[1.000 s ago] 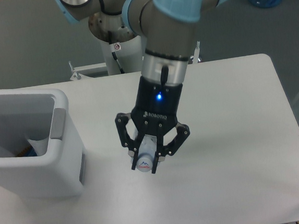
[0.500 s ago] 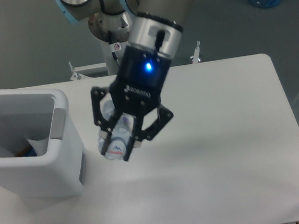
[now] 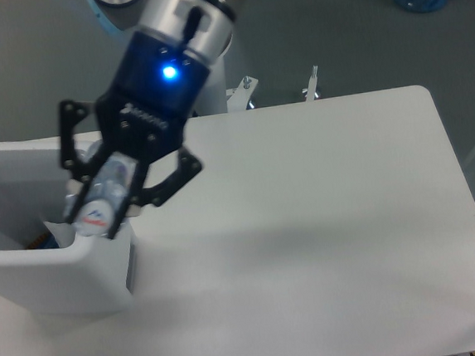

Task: Place the trash in the trash can
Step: 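Lower the bottle into the bin and open the gripper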

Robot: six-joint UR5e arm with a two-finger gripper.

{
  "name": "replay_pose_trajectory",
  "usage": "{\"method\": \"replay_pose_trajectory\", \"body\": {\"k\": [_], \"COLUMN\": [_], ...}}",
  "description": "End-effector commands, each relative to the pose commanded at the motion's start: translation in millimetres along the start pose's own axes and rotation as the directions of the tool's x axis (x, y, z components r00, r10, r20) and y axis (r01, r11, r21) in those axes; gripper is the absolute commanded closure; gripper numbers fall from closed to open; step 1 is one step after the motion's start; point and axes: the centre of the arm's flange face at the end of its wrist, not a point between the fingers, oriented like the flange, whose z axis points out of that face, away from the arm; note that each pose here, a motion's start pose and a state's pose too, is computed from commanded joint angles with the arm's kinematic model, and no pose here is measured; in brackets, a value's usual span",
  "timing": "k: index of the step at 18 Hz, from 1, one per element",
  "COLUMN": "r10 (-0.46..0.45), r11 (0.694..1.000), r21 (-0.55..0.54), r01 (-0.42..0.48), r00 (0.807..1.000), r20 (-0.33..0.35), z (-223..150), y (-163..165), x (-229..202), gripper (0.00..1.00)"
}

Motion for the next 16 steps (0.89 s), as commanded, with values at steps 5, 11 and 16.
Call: {"method": "replay_pose_trajectory", "body": {"k": [5, 11, 16], "r10": [0.037, 0.109, 0.155], "r11": [0.999, 0.992, 0.985], "r21": [-0.028, -0.053, -0.066], "r01": [-0.039, -0.114, -0.161], "r00": [0.998, 0.991, 0.984], "r20": [-0.048, -0.081, -0.088], "z": [37, 70, 74], "y": [13, 30, 40], "x": [25, 36, 39], "gripper": [1.0, 0.75, 0.0]}}
